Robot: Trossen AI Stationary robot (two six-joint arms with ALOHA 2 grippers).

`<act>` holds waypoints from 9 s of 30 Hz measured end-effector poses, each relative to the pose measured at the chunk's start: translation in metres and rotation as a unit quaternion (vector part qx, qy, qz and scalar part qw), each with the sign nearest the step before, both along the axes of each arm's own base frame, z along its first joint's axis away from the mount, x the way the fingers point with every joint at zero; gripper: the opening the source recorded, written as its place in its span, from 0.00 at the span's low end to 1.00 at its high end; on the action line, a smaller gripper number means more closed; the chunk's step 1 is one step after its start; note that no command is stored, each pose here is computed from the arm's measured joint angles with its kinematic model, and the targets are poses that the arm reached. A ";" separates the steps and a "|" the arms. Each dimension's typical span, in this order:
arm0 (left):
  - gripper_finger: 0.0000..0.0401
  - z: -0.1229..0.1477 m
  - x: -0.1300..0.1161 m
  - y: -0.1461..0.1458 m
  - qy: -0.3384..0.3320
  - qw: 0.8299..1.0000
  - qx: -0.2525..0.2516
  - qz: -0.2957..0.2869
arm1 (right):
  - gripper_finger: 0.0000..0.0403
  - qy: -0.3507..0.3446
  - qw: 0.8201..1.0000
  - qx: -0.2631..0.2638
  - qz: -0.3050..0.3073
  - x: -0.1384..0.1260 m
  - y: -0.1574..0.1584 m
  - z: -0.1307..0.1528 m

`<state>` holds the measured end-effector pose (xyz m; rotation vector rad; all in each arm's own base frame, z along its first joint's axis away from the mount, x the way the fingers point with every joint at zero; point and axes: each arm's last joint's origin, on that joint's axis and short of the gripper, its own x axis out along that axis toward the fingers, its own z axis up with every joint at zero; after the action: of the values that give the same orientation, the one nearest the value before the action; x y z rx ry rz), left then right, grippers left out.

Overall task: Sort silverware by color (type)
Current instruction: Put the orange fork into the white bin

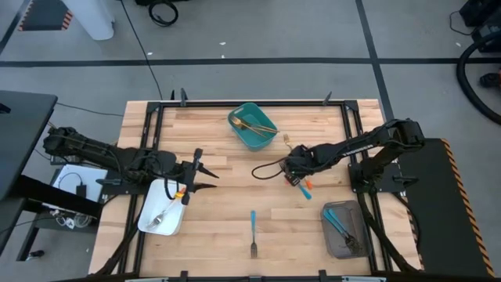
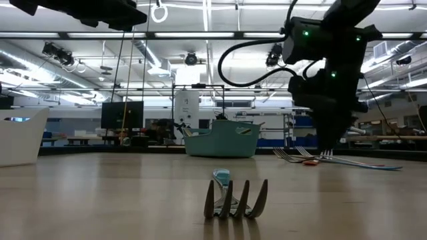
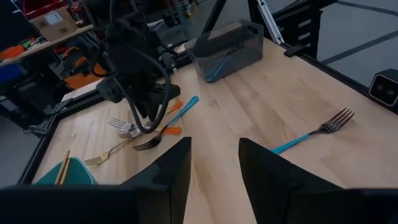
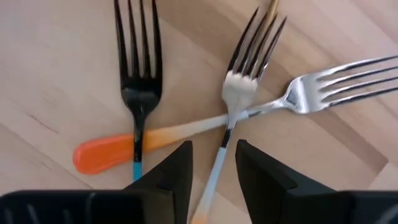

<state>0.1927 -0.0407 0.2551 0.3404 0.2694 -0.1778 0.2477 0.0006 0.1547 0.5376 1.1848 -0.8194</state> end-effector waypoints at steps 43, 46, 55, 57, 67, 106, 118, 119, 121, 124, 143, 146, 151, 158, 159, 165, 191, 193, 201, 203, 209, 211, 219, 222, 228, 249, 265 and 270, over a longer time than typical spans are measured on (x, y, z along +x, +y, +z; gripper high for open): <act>0.35 -0.005 0.001 0.000 0.027 0.998 -0.048 0.017 | 0.01 0.025 0.999 0.016 0.035 -0.011 0.001 -0.013; 0.35 -0.008 0.005 -0.001 0.032 0.998 -0.054 0.026 | 0.01 0.020 0.998 0.016 0.049 -0.006 0.002 -0.005; 0.35 -0.035 0.024 0.001 0.085 0.988 0.054 0.120 | 0.01 -0.001 0.997 0.000 0.075 0.007 0.004 0.012; 0.35 -0.038 0.026 0.001 0.090 0.987 0.053 0.122 | 0.03 0.000 0.997 0.008 0.075 0.007 0.005 0.011; 0.35 -0.037 0.027 0.000 0.083 0.988 0.045 0.122 | 0.21 0.002 0.997 0.010 0.076 -0.002 0.010 -0.006; 0.38 -0.037 0.027 -0.007 0.080 0.991 0.022 0.106 | 0.02 -0.045 0.987 -0.031 0.153 0.013 0.031 0.011; 0.58 -0.057 0.050 -0.013 0.073 0.977 0.175 0.095 | 0.03 -0.176 0.960 -0.017 0.219 0.042 0.042 0.034; 0.58 -0.059 0.052 -0.014 0.073 0.973 0.199 0.093 | 0.03 -0.183 0.958 -0.016 0.221 0.044 0.042 0.035; 0.57 -0.063 0.055 -0.016 0.072 0.962 0.248 0.086 | 0.03 -0.198 0.954 -0.009 0.227 0.046 0.042 0.037; 0.55 -0.067 0.061 -0.020 0.059 0.950 0.300 0.070 | 0.03 -0.218 0.948 0.009 0.232 0.050 0.040 0.039; 0.48 -0.068 0.126 -0.031 0.106 0.904 0.395 0.127 | 0.03 -0.286 0.938 0.046 0.190 0.060 0.025 0.046; 0.48 -0.072 0.134 -0.033 0.115 0.891 0.415 0.145 | 0.03 -0.294 0.937 0.042 0.184 0.061 0.025 0.047; 0.48 -0.079 0.147 -0.034 0.136 0.861 0.460 0.169 | 0.03 -0.299 0.937 0.037 0.176 0.062 0.025 0.048; 0.48 -0.085 0.160 -0.034 0.160 0.828 0.503 0.189 | 0.03 -0.315 0.934 0.035 0.166 0.064 0.022 0.050; 0.48 -0.084 0.163 -0.033 0.156 0.829 0.501 0.195 | 0.03 -0.317 0.933 0.036 0.164 0.064 0.021 0.051; 0.45 -0.083 0.167 -0.029 0.156 0.825 0.502 0.205 | 0.03 -0.331 0.930 0.032 0.156 0.066 0.017 0.053; 0.03 -0.082 0.169 -0.027 0.156 0.810 0.539 0.168 | 0.08 -0.353 0.923 0.024 0.155 0.070 0.010 0.056; 0.03 -0.081 0.170 -0.027 0.150 0.815 0.534 0.170 | 0.13 -0.357 0.921 0.021 0.157 0.070 0.010 0.057; 0.03 -0.081 0.170 -0.028 0.144 0.825 0.517 0.176 | 0.31 -0.361 0.913 0.035 0.186 0.068 0.011 0.062; 0.03 -0.081 0.170 -0.028 0.146 0.827 0.514 0.176 | 0.33 -0.361 0.913 0.033 0.188 0.066 0.011 0.065; 0.03 -0.083 0.169 -0.027 0.155 0.824 0.518 0.172 | 0.33 -0.344 0.916 0.023 0.208 0.051 0.010 0.078; 0.03 -0.083 0.169 -0.027 0.155 0.823 0.518 0.172 | 0.33 -0.329 0.920 0.014 0.213 0.043 0.009 0.083; 0.03 -0.075 0.162 -0.025 0.155 0.854 0.453 0.203 | 0.33 -0.284 0.935 -0.070 0.200 0.004 0.002 0.110; 0.03 -0.068 0.155 -0.024 0.157 0.871 0.414 0.215 | 0.33 -0.284 0.934 -0.100 0.194 -0.008 0.000 0.119; 0.03 -0.061 0.144 -0.035 0.153 0.879 0.376 0.248 | 0.33 -0.281 0.923 -0.158 0.210 -0.022 -0.002 0.133; 0.03 -0.053 0.084 -0.080 0.163 0.881 0.311 0.316 | 0.33 -0.205 0.924 -0.273 0.174 -0.018 -0.020 0.128; 0.03 -0.038 0.026 -0.086 0.173 0.895 0.168 0.375 | 0.33 -0.237 0.906 -0.308 0.166 -0.013 -0.033 0.138; 0.03 -0.040 0.016 -0.089 0.190 0.892 0.129 0.389 | 0.33 -0.257 0.892 -0.333 0.169 -0.009 -0.037 0.145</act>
<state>0.2084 -0.1296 0.2154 0.4362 0.8019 0.5996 0.2385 -0.0366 0.2999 -0.0363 0.4326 -0.6675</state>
